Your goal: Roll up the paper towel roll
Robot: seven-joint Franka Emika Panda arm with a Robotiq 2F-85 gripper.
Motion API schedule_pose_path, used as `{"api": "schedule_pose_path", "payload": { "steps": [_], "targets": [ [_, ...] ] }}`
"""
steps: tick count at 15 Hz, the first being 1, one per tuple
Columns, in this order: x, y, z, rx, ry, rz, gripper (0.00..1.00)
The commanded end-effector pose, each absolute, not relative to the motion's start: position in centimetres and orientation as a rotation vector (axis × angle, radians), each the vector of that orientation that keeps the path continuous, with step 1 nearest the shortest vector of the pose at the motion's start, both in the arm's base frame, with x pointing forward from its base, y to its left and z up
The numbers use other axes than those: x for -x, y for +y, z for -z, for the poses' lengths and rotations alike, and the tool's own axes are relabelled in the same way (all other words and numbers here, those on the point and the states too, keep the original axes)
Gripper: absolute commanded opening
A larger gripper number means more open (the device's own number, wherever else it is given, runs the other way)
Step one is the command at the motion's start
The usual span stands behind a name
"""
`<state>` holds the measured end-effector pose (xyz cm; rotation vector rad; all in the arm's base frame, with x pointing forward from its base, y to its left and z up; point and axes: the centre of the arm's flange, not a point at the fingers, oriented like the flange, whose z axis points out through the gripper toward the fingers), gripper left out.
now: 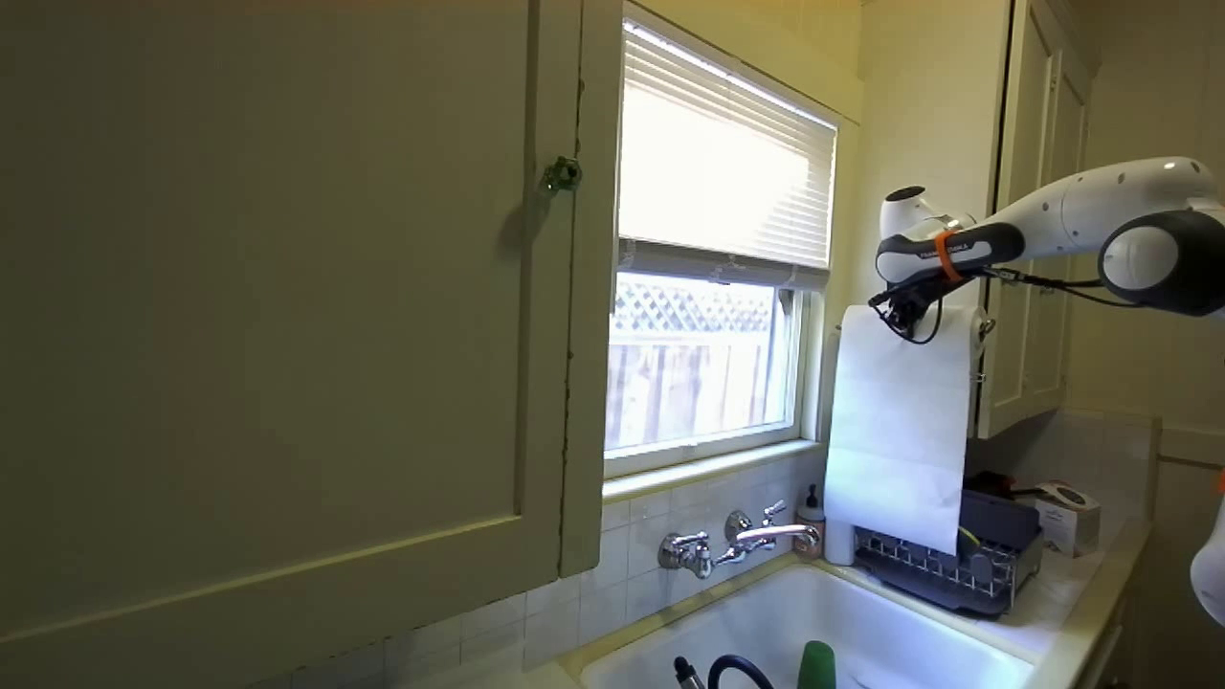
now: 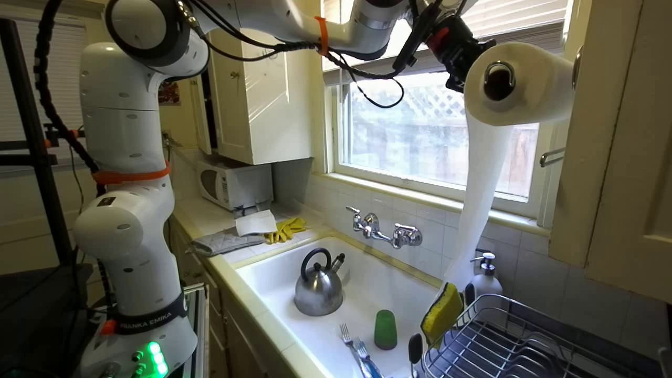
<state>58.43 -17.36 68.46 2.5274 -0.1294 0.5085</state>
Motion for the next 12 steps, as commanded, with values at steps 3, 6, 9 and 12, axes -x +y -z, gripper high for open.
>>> {"api": "schedule_pose_path", "payload": {
  "steps": [3, 6, 9, 12],
  "targets": [
    [-58.6, -18.7, -71.5, -2.469, -0.133, -0.618, 0.00],
    [-58.5, -19.3, -73.1, -2.444, -0.152, -0.667, 0.00],
    [-58.2, -20.8, -74.0, -2.417, -0.180, -0.697, 0.00],
    [-58.0, -22.5, -73.7, -2.403, -0.209, -0.693, 0.00]
  ]
}}
